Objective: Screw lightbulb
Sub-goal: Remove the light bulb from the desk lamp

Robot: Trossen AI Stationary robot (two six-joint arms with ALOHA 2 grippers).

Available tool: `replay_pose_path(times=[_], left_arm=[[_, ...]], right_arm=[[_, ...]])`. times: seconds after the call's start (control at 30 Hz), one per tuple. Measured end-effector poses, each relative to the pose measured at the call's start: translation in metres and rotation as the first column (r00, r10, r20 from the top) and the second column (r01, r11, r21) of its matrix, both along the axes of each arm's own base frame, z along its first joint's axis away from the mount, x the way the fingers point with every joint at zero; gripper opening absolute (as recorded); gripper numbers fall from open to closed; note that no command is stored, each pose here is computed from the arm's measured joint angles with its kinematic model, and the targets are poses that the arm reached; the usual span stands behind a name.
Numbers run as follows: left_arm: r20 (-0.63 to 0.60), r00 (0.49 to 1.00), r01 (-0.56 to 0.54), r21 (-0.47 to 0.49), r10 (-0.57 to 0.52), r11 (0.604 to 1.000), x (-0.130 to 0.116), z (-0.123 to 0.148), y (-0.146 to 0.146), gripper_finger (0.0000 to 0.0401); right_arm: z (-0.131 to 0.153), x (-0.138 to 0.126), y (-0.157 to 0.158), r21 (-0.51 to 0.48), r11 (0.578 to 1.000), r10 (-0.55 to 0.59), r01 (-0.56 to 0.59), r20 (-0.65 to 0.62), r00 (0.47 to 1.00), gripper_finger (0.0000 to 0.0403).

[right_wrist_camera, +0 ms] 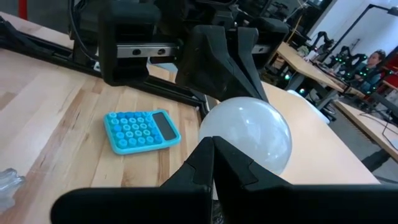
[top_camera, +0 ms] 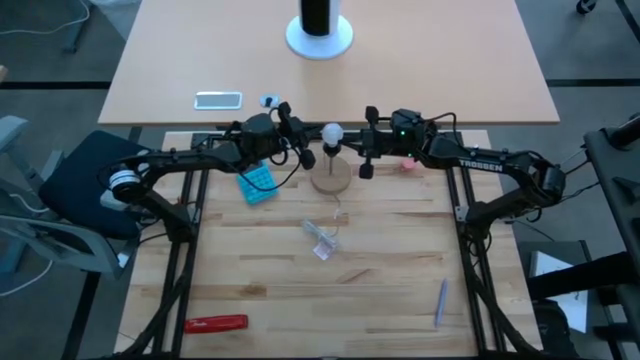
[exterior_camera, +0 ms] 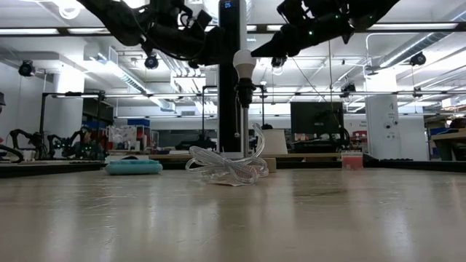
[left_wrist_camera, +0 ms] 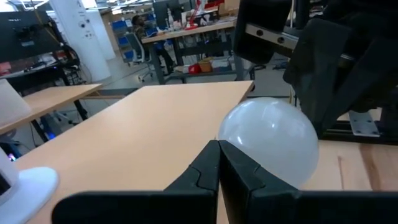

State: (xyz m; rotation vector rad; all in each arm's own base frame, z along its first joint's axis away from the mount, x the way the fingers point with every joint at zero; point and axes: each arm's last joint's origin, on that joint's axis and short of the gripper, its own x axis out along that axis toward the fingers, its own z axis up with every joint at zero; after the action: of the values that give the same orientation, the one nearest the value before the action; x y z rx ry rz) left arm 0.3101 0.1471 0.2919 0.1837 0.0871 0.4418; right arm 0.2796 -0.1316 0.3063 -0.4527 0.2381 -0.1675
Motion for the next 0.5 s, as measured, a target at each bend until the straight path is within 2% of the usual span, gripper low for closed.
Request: replay_pose_path(times=[0.5], left_arm=[[-0.025,0.999,0.030,-0.029,-0.031,0.999,-0.0017,0.0031,-0.0097,0.0000]], right_arm=[[-0.0007,-0.0008,-0.0017,-0.005,0.999,-0.047,0.047,-0.010,0.999,0.0000]])
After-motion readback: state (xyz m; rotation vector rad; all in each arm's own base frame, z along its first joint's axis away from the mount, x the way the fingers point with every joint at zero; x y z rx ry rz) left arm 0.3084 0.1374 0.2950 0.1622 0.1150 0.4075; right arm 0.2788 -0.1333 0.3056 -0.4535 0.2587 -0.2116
